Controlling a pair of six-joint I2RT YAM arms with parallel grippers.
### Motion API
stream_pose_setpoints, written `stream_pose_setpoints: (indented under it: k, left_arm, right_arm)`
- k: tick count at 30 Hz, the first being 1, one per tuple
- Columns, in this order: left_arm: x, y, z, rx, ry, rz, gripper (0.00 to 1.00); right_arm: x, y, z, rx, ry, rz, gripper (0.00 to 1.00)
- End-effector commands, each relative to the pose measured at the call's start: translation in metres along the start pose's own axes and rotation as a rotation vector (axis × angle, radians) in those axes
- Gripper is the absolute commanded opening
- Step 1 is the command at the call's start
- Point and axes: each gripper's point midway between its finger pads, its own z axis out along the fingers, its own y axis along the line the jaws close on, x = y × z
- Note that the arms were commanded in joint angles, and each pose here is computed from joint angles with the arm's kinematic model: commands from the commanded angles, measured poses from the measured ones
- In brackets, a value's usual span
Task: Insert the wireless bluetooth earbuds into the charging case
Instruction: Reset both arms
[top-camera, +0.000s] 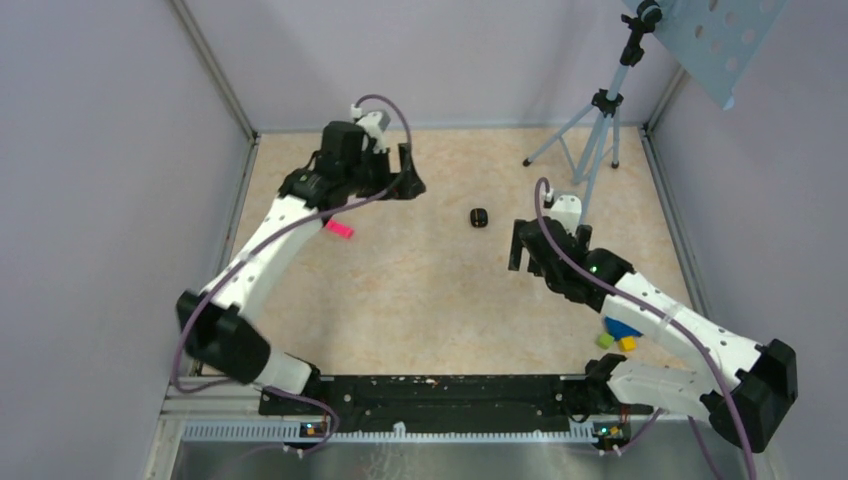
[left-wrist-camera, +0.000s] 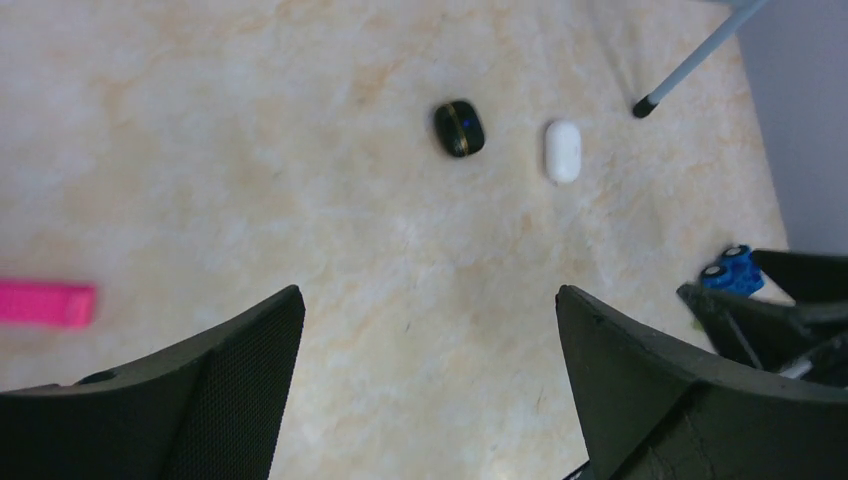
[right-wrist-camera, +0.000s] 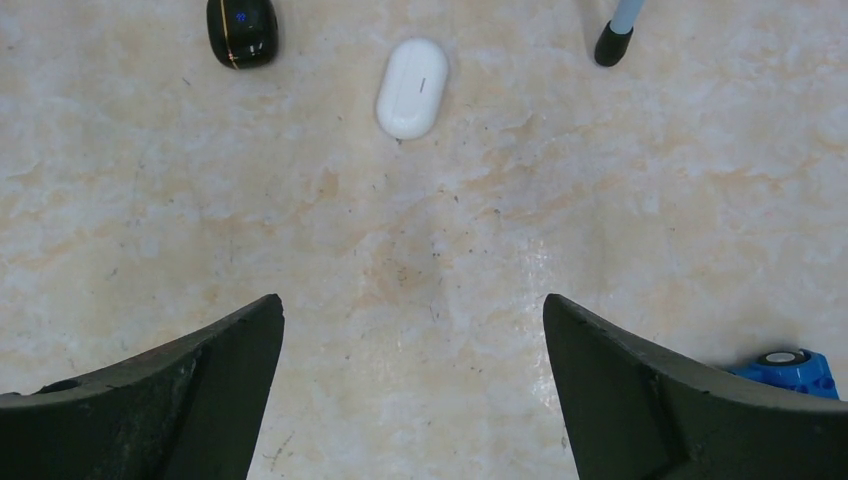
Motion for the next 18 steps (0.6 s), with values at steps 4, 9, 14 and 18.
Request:
stream_pose_setpoints:
  k: [4, 9, 14, 18]
  left_arm:
    - [0.085, 0.074, -0.062, -0.318, -0.054, -0.074, 0.99]
    - [0.105, 0.072, -0.089, -0.295, -0.109, -0.097, 0.99]
    - [0.093, 0.058, -0.099, -0.227, -0.192, -0.082, 0.99]
    - [0.09, 0.059, -0.097, -0.234, -0.192, -0.092, 0.99]
  right_arm:
    - [-0.021, 0.022, -0.002, -0.073, -0.019, 0.016, 0.99]
    - [-0.017, 0.03, 0.004, -0.087, 0.008, -0.007, 0.99]
    - [-0.016, 0.03, 0.004, -0.092, 0.004, 0.0, 0.99]
    - [-0.016, 0.028, 0.001, -0.096, -0.01, 0.03, 0.99]
